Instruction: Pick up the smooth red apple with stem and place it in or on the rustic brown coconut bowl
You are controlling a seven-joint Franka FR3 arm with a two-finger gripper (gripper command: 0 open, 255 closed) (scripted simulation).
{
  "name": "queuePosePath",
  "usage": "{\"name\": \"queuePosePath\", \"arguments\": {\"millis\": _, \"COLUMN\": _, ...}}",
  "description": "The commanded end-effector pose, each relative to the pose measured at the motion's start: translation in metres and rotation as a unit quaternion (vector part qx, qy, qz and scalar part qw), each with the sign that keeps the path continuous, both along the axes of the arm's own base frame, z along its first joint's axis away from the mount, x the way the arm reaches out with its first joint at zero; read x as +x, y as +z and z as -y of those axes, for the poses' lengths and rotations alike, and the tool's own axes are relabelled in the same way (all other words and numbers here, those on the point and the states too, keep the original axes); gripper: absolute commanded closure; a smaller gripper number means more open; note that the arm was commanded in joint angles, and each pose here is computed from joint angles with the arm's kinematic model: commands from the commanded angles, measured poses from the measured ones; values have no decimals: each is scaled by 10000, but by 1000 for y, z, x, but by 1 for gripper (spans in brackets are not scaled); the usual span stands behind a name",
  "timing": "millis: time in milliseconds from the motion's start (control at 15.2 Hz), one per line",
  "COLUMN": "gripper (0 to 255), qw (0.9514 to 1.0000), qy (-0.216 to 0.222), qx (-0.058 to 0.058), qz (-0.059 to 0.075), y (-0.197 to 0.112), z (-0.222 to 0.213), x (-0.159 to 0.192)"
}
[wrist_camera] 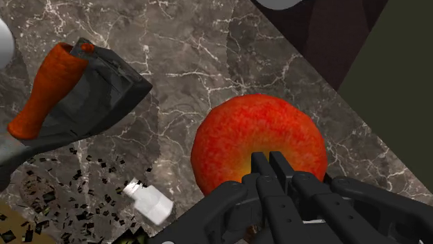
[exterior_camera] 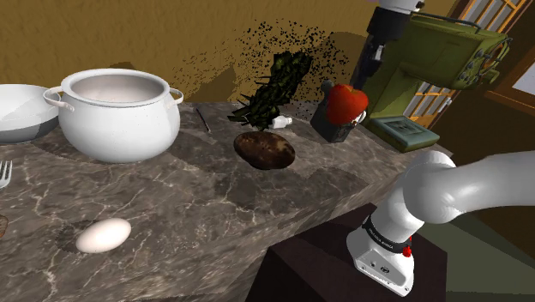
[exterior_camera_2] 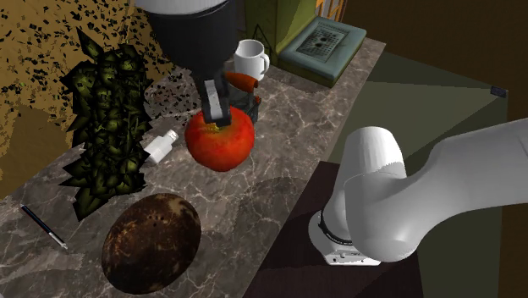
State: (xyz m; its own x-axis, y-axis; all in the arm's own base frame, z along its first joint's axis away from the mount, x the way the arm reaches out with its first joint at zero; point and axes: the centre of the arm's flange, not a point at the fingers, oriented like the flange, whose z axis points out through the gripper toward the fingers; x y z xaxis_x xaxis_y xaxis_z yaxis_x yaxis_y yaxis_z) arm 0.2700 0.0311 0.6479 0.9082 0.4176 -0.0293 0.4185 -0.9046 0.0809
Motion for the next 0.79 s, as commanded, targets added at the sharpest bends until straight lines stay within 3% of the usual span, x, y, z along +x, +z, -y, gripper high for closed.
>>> {"name": "queuePosePath", "arguments": {"millis": 0, "gripper": 255, "qw": 10000, "qy": -2, "qx": 7, "qz": 1, "y": 4, "z": -19, "x": 19}}
{"name": "queuePosePath", "arguments": {"millis": 726, "gripper": 255, "qw": 10000, "qy": -2, "qx": 7, "qz": 1, "y": 32, "z": -125, "x": 114}}
